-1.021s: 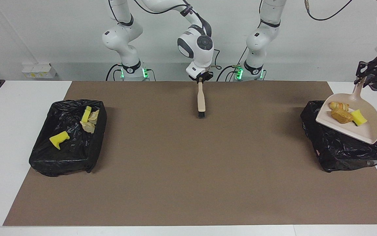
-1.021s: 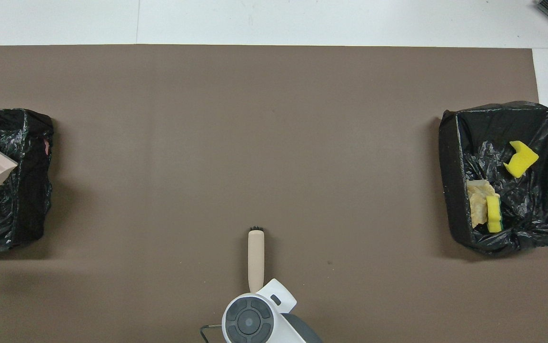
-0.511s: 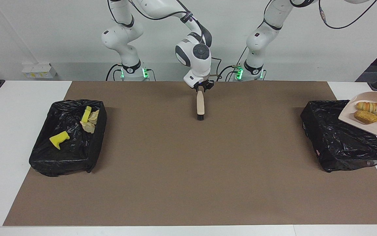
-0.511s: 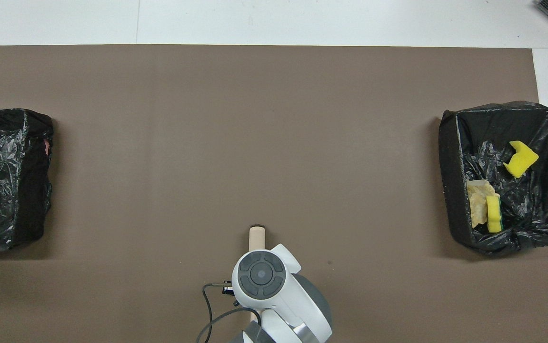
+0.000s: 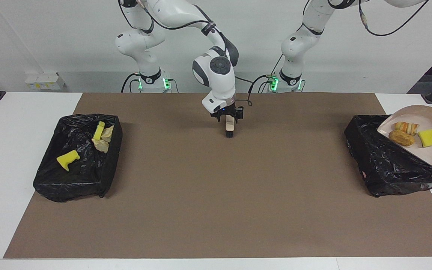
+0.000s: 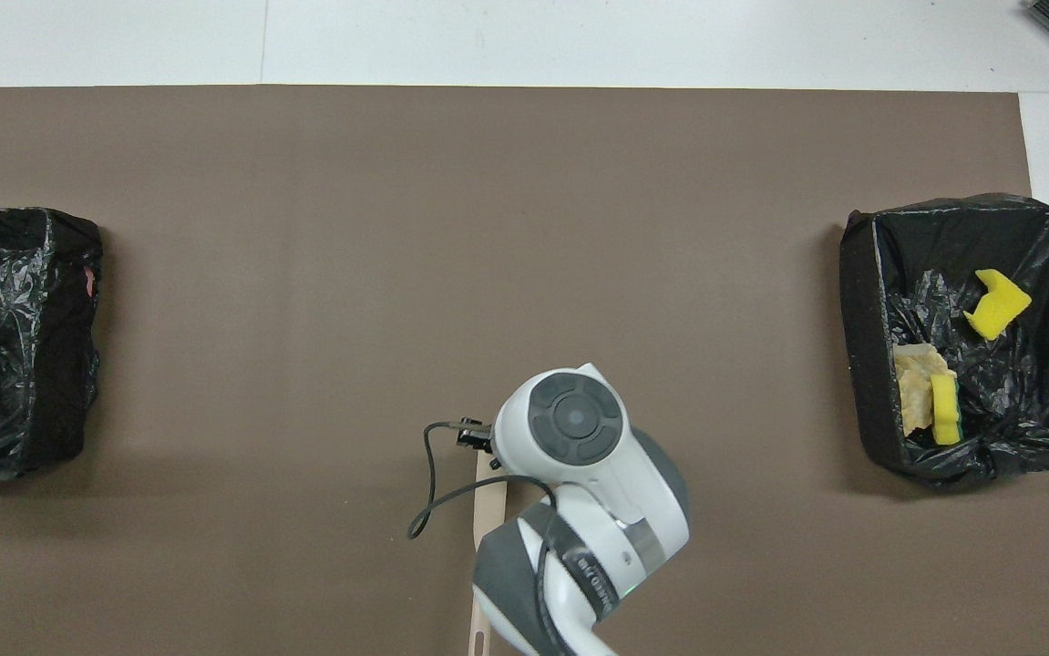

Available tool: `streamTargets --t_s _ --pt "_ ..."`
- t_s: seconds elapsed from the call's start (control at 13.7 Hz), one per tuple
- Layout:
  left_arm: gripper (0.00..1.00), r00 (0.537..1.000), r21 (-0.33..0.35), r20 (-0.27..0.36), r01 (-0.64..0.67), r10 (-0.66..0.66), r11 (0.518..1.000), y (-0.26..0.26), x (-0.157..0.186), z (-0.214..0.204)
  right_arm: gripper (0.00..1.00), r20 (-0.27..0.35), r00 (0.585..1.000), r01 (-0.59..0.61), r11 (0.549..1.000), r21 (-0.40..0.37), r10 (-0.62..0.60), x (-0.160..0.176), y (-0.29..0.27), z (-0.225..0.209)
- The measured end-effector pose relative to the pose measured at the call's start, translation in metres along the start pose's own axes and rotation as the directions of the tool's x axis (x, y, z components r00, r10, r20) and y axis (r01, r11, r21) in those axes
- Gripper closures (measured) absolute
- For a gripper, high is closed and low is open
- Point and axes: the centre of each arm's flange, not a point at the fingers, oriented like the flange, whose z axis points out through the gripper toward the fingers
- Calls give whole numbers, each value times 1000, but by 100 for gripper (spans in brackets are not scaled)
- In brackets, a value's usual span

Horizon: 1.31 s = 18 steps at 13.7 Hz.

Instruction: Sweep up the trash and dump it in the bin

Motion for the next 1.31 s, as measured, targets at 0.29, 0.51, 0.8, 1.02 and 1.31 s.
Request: streamTargets --t_s 0.29,0.51,0.8,1.02,1.31 --pt "68 997 22 57 -60 58 998 -2 3 -5 0 -178 984 -25 1000 -13 22 95 77 -40" --pt "68 983 56 152 -109 99 992 -7 -2 -10 0 -225 974 -29 999 -13 26 150 145 -73" --pt "68 947 123 278 -202 162 972 -12 24 -36 0 -258 966 -17 999 -40 6 173 208 -130" --pt "68 911 163 357 -277 205 947 -12 57 -61 0 -239 971 5 996 -87 -26 164 243 -186" --pt "68 893 190 387 -323 232 927 -9 81 -78 0 -179 983 10 992 -128 -33 150 281 -284"
